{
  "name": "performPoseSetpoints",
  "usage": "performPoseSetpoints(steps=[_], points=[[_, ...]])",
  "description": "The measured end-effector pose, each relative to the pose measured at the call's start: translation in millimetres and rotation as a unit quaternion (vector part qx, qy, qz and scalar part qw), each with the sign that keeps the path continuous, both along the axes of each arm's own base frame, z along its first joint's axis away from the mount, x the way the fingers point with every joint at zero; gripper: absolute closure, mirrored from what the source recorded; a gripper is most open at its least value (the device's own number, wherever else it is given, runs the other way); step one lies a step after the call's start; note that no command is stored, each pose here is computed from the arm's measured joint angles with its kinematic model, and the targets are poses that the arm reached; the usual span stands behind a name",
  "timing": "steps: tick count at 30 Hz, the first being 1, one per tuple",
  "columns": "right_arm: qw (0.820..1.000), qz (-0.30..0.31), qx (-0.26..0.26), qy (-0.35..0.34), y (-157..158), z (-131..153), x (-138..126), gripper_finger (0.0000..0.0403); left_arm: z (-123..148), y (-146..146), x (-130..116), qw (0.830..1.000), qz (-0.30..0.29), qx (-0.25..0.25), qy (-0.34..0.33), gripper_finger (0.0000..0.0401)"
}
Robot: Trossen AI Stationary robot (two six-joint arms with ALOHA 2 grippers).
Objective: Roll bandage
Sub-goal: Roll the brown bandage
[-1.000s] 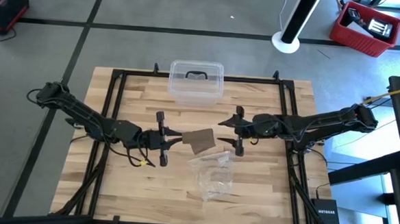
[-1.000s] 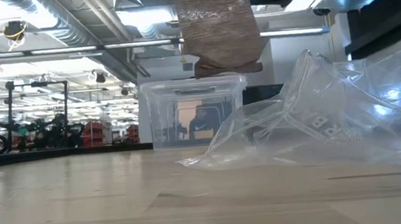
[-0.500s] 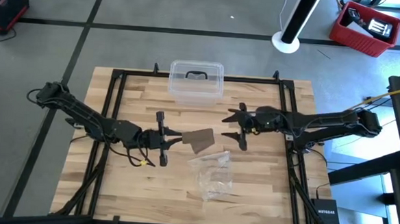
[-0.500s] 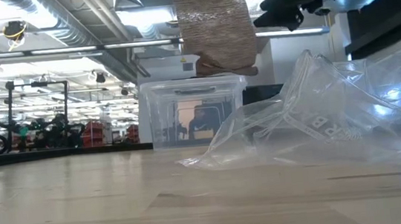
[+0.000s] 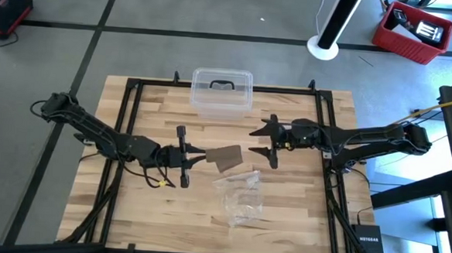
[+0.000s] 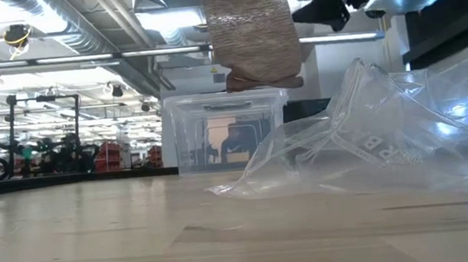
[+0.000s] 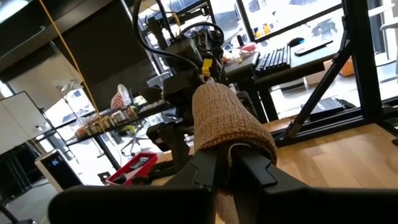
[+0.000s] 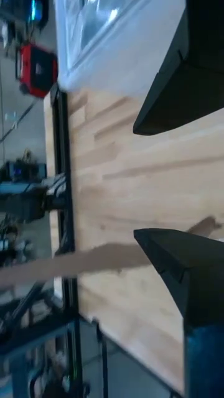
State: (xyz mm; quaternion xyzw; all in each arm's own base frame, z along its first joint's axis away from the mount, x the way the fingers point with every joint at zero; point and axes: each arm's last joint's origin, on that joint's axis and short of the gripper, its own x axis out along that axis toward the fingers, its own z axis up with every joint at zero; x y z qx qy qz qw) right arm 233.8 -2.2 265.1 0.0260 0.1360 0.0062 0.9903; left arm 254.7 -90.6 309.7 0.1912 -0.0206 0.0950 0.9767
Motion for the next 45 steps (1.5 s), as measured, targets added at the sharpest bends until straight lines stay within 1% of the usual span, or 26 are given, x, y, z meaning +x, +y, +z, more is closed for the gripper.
performPoseSetpoints(steps=[5,10,13,16,20,23,26,28,31,34,35,36,39,42,45], points=[[0.999,0.044,0.016,-0.006,4.5,-5.0,9.3,0.0147,0.6,0.0,-0.1,1.000,0.000,-0.003,-0.004,0.0382],[0.995,0.092,0.017,0.025,24.5,-20.0,18.9,0.0162,3.2,0.1,-0.4,1.000,0.000,-0.006,-0.017,0.0382],[0.996,0.078,-0.001,0.045,33.3,-28.5,22.2,0.0174,3.5,0.1,-0.4,1.000,0.000,-0.007,-0.018,0.0382],[0.996,0.058,-0.033,0.060,37.8,-36.8,26.3,0.0187,3.9,0.1,-0.5,1.000,0.000,-0.008,-0.020,0.0382],[0.995,0.045,-0.060,0.069,39.4,-46.7,33.3,0.0207,5.4,0.2,-0.7,1.000,0.000,-0.012,-0.028,0.0382],[0.995,0.047,-0.070,0.049,40.1,-50.4,40.3,0.0223,5.5,0.2,-0.7,1.000,0.000,-0.012,-0.028,0.0382],[0.997,0.054,-0.063,-0.001,41.3,-53.8,44.1,0.0242,5.6,0.2,-0.7,1.000,0.000,-0.013,-0.029,0.0382],[0.997,0.056,-0.060,-0.008,41.4,-59.3,43.6,0.0260,5.6,0.3,-0.7,0.999,0.000,-0.013,-0.029,0.0382],[0.996,0.059,-0.059,-0.015,42.5,-62.2,41.7,0.0305,5.6,0.7,-0.6,0.999,0.000,-0.013,-0.029,0.0382],[0.995,0.066,-0.064,-0.025,48.7,-60.9,40.6,0.0374,5.6,2.6,0.1,0.999,0.004,-0.013,-0.029,0.0382],[0.994,0.073,-0.070,-0.027,51.7,-60.9,40.1,0.0388,5.6,3.8,0.5,0.999,0.006,-0.013,-0.029,0.0382],[0.994,0.075,-0.074,-0.031,54.7,-60.1,39.7,0.0392,5.6,4.9,0.9,0.999,0.009,-0.013,-0.029,0.0382],[0.993,0.074,-0.074,-0.050,63.7,-56.7,38.4,0.0385,5.3,9.7,2.5,0.999,0.018,-0.013,-0.028,0.0382],[0.992,0.091,-0.072,-0.057,73.1,-55.5,36.4,0.0396,5.5,17.1,4.7,0.999,0.033,-0.011,-0.028,0.0382],[0.991,0.103,-0.058,-0.061,83.1,-54.6,33.7,0.0395,7.3,24.7,6.4,0.998,0.053,-0.006,-0.036,0.0382]])
